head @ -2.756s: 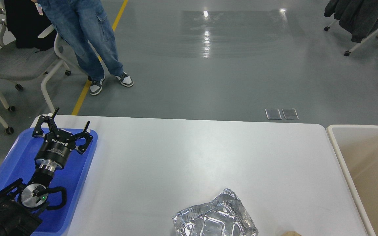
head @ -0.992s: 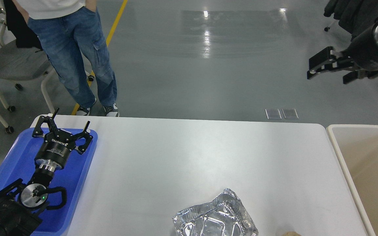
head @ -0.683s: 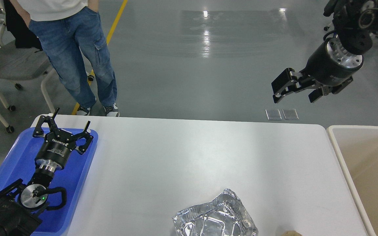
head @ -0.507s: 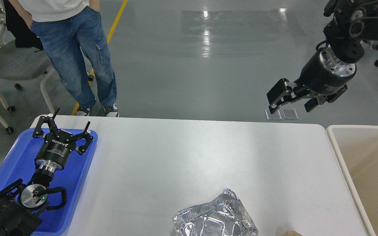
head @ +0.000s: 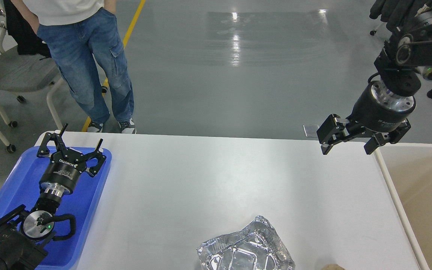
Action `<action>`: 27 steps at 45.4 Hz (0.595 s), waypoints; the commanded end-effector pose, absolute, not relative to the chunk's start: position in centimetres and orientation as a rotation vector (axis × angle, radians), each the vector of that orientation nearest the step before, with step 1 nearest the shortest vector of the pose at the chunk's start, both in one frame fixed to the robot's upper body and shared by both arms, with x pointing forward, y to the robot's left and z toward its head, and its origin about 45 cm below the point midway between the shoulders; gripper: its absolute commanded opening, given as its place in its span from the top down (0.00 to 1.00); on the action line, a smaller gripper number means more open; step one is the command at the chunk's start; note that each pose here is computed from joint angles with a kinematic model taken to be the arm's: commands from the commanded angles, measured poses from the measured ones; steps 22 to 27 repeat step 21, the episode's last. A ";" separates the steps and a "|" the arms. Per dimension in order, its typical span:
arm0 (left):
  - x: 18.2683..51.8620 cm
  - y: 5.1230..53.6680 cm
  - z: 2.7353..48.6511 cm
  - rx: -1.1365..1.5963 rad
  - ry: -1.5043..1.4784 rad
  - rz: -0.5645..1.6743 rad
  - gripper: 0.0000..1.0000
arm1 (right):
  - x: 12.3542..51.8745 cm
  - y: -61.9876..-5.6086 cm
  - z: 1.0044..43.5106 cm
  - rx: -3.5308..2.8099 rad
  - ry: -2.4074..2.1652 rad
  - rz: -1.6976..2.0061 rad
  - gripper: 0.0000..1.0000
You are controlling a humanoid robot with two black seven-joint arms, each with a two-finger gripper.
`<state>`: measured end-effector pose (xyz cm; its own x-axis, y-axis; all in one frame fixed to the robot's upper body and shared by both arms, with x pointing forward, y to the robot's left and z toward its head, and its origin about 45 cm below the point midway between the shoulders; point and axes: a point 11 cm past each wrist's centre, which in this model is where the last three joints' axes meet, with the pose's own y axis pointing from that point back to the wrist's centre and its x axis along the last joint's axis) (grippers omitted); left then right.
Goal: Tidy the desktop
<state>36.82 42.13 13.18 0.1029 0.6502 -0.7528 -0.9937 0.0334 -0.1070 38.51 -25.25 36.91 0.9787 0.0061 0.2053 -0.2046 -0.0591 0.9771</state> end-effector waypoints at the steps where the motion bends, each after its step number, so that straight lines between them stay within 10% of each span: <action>1: 36.9 42.1 13.2 -0.732 0.597 1.386 0.01 | 38.0 -25.8 36.2 1.613 -0.178 0.136 0.01; 27: 36.8 42.1 13.2 -0.732 0.597 1.388 0.01 | 38.0 -25.8 36.2 1.615 -0.180 0.137 0.00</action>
